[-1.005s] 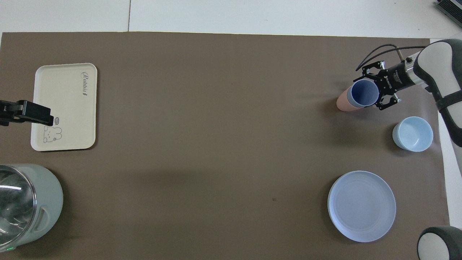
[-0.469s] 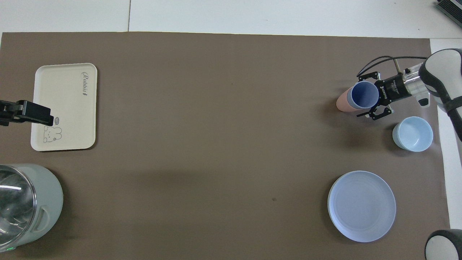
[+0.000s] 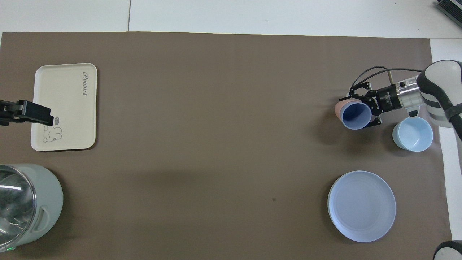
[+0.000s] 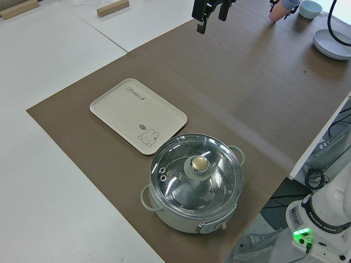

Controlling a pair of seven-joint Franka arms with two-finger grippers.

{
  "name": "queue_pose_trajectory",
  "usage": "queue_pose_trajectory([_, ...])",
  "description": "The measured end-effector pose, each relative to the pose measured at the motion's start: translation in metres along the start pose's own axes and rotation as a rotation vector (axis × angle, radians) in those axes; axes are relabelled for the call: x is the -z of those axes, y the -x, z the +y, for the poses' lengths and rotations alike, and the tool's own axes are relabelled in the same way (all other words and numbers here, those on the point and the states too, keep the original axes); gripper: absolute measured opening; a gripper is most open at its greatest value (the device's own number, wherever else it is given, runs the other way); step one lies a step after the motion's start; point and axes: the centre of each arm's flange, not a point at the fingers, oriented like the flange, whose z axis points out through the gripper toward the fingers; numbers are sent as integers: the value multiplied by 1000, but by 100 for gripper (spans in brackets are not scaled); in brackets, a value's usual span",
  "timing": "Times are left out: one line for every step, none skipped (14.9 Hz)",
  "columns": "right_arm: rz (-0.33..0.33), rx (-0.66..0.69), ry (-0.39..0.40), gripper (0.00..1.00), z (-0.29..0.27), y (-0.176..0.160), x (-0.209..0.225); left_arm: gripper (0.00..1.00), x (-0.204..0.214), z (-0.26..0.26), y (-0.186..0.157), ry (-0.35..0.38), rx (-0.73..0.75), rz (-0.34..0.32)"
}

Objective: Place cup on tray
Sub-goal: 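Carry the pink cup toward the table centre with the right gripper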

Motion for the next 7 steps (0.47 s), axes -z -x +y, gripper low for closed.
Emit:
queue_pose_trajectory([-18, -11, -9, 77, 3, 5, -4, 100, 0, 0, 0, 0, 0, 0])
queue_pose_trajectory([-30, -23, -12, 77, 3, 12, -7, 100, 0, 0, 0, 0, 0, 0])
queue_pose_trajectory([-33, -38, -7, 77, 0, 21, -11, 100, 0, 0, 0, 0, 0, 0])
queue_pose_trajectory([-31, -56, 0, 77, -4, 33, -14, 100, 0, 0, 0, 0, 0, 0])
queue_pose_trajectory([-27, -75, 7, 77, -10, 46, -18, 100, 0, 0, 0, 0, 0, 0])
queue_pose_trajectory([-20, -91, 12, 77, -16, 58, -22, 100, 0, 0, 0, 0, 0, 0])
queue_pose_trajectory([-15, -105, 19, 77, -23, 72, -26, 100, 0, 0, 0, 0, 0, 0])
